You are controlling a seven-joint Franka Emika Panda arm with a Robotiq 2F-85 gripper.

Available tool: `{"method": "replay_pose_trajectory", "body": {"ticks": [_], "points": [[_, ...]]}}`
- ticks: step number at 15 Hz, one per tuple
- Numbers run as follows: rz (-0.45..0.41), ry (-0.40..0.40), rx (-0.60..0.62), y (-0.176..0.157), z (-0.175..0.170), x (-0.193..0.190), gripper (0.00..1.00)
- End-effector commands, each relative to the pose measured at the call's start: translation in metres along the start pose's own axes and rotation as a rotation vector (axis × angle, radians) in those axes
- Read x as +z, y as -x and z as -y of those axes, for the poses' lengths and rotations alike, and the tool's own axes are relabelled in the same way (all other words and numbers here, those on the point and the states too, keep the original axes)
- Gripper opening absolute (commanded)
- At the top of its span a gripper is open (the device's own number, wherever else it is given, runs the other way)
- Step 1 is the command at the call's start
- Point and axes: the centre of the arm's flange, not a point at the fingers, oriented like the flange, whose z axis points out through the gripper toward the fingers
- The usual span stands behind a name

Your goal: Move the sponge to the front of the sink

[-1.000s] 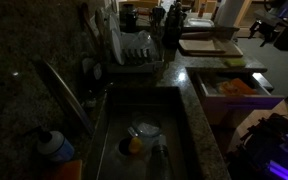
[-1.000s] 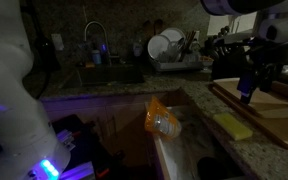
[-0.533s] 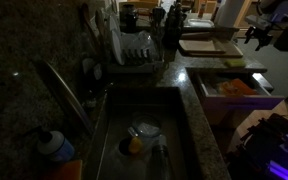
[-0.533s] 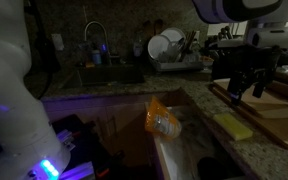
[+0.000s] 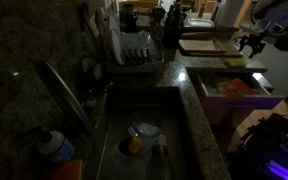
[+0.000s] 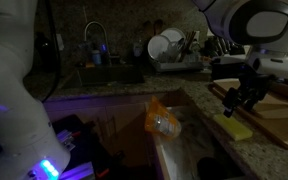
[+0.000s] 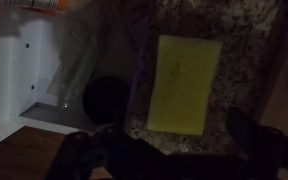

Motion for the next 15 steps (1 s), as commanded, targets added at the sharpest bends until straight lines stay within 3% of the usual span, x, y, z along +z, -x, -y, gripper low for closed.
{"method": "replay_pose_trajectory", "body": {"ticks": [1,2,5,7,9,15], "points": [[0.007,-0.037,-0.127,0.016,0.011,0.001,1.0],[0.005,-0.014,-0.066,0.011,0.006,0.001,1.0],[0.003,-0.022,-0.104,0.02,0.01,0.0,1.0],[-0.04,0.01,-0.024,0.011,0.019,0.004,1.0],[-0.028,0.028,0.036,0.002,0.024,0.012,1.0],[-0.043,0.081,0.067,-0.006,0.034,0.04,1.0]]}}
